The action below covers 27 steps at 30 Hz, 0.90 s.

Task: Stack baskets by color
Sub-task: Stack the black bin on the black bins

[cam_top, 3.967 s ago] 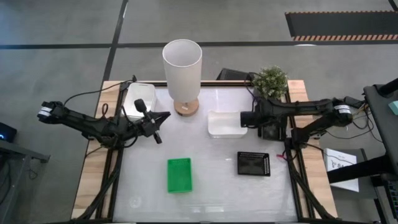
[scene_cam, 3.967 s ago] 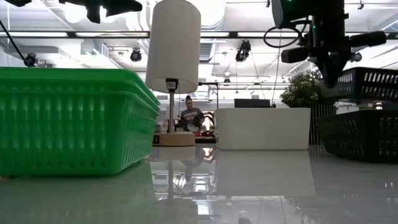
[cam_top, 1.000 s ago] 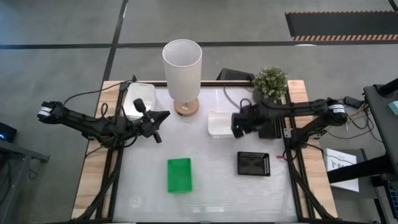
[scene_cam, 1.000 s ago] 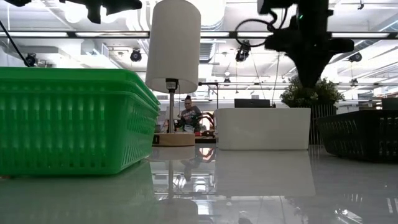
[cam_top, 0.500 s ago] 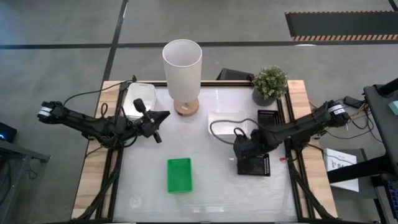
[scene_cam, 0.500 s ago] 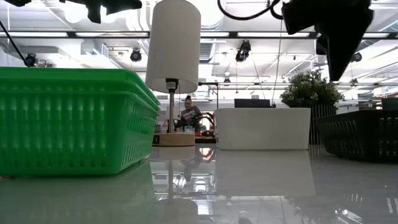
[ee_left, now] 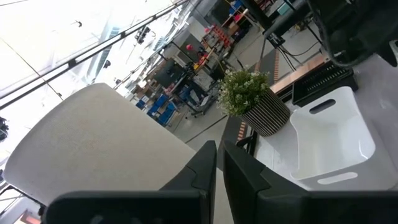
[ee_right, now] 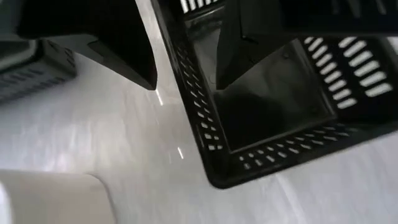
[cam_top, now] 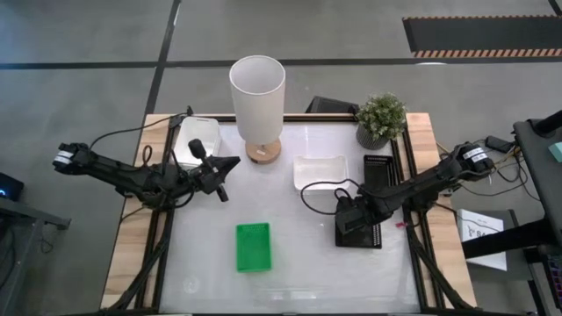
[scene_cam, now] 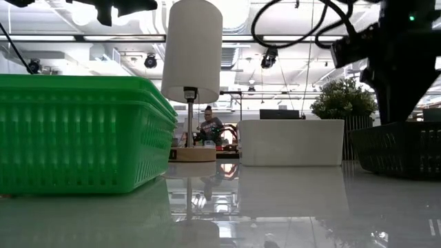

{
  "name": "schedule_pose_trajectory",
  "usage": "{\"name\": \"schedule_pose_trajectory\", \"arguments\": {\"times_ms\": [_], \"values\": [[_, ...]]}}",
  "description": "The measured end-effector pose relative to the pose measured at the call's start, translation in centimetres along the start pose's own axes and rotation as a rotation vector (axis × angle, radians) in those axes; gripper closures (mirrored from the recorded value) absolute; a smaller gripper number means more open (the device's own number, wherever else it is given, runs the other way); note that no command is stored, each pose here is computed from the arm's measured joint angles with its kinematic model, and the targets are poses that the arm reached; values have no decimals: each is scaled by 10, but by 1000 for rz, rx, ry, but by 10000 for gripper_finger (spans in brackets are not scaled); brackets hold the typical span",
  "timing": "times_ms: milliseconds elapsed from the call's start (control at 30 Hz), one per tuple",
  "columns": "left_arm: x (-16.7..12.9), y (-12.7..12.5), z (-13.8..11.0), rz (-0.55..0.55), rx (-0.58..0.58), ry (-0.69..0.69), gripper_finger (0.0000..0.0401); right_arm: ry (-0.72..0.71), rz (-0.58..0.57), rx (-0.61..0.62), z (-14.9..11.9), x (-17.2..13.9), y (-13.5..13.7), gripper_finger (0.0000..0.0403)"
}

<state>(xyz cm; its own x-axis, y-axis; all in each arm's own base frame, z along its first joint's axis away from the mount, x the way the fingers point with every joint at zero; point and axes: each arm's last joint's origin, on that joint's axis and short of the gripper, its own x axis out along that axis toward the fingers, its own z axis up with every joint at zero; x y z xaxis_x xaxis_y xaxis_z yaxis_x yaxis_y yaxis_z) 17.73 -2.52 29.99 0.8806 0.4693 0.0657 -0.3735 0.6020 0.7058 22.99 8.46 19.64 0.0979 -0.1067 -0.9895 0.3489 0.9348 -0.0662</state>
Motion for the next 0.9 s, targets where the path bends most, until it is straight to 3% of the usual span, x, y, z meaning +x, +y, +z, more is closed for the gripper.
{"name": "schedule_pose_trajectory", "arguments": {"times_ms": [300, 600, 900], "values": [[0, 0, 0, 0, 0, 0, 390, 15, -14, -41, -8, 16, -4, 275], [0, 0, 0, 0, 0, 0, 390, 24, -15, -48, -10, 19, -5, 384], [0, 0, 0, 0, 0, 0, 390, -3, 26, -38, 3, -6, 0, 391]]}}
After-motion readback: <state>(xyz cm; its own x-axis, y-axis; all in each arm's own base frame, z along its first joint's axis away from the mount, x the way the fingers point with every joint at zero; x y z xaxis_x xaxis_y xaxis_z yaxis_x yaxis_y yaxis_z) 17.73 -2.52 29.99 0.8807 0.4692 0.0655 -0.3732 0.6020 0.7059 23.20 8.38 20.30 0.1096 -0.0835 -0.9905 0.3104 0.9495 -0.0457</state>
